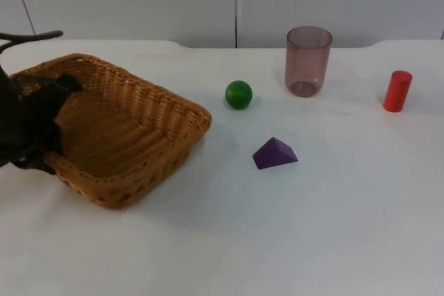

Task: Pick up the basket with the left hand and place the triangular block into the basket with the right hand.

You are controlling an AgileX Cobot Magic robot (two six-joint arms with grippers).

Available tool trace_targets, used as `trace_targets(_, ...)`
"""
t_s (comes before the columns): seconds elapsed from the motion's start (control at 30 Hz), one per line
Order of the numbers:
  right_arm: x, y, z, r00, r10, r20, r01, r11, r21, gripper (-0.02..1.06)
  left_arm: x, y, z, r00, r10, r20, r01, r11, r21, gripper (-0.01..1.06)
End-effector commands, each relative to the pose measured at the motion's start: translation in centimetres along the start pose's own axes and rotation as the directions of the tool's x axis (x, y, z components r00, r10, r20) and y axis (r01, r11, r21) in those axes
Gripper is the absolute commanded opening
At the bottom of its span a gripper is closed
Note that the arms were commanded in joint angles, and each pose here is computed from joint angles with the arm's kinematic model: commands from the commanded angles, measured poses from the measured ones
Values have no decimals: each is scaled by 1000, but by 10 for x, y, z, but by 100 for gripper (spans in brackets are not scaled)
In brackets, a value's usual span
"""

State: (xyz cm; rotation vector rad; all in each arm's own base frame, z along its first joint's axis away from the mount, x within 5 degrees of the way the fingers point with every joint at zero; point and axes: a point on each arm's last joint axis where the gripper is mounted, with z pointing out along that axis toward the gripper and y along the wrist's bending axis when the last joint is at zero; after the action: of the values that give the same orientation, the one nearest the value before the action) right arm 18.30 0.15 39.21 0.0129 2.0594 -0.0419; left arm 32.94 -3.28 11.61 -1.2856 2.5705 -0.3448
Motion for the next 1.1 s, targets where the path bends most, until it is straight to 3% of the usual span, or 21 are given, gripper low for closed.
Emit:
trace_targets(0.0, -2, 0, -2, 1000, -10, 15, 10, 1000, 2, 105, -3, -1, -16, 996, 89, 8, -89, 996, 7, 0)
trace_targets(0.1, -2, 0, -2, 1000, -10, 15, 10, 1000, 2, 105, 0, 0, -35, 954, 299, -16, -299, 954, 0, 0)
trace_targets(0.17, -2, 0, -2, 1000, -10, 15, 10, 1000, 2, 105, 1, 0, -41, 936, 352, -21, -352, 936, 1, 0)
trace_targets(0.27, -2, 0, -2, 1000, -22, 13, 22, 1000, 2, 105, 7, -1, -61, 849, 527, -47, -525, 850, 44, 0)
trace_targets(0.3, -2, 0, -2, 1000, -22, 13, 22, 1000, 2, 105, 7, -1, -61, 849, 527, -47, -525, 850, 44, 0)
trace_targets(0.33, -2, 0, -2, 1000, -22, 13, 22, 1000, 1, 105, 9, -2, -65, 824, 565, -52, -561, 825, 67, 0)
trace_targets(0.47, -1, 0, -2, 999, -40, 3, 40, 999, -6, 105, 14, -3, -83, 748, 657, -91, -623, 743, 244, 0)
trace_targets(0.5, -1, 0, -2, 999, -40, 3, 40, 999, -6, 105, 14, -3, -83, 748, 657, -91, -623, 743, 244, 0)
trace_targets(0.53, -1, 1, -2, 999, -42, 2, 42, 999, -15, 105, 14, -2, -87, 732, 674, -98, -626, 722, 296, 0)
trace_targets(0.6, -1, 3, -3, 998, -57, 1, 57, 998, -33, 105, 10, 0, -96, 746, 660, -93, -591, 719, 366, 0)
trace_targets(0.7, 0, 5, -3, 996, -84, -6, 84, 995, -63, 105, 6, 4, -103, 745, 662, -80, -597, 715, 363, 0)
trace_targets(0.73, 2, 9, -3, 991, -129, -14, 127, 987, -99, 105, 1, 8, -106, 753, 653, -84, -593, 728, 345, 0)
trace_targets(0.8, 3, 11, -2, 989, -147, -20, 144, 982, -124, 105, -1, 11, -107, 757, 648, -89, -589, 735, 335, 0)
trace_targets(0.93, 9, 20, 20, 950, -302, -74, 278, 932, -233, 105, -3, 14, -107, 763, 638, -100, -583, 747, 319, 0)
trace_targets(0.97, 9, 20, 20, 950, -302, -74, 278, 932, -233, 105, -3, 14, -107, 763, 638, -100, -583, 747, 319, 0)
trace_targets(1.07, 17, 28, 54, 898, -424, -116, 368, 870, -327, 105, -3, 14, -107, 764, 637, -102, -580, 748, 322, 0)
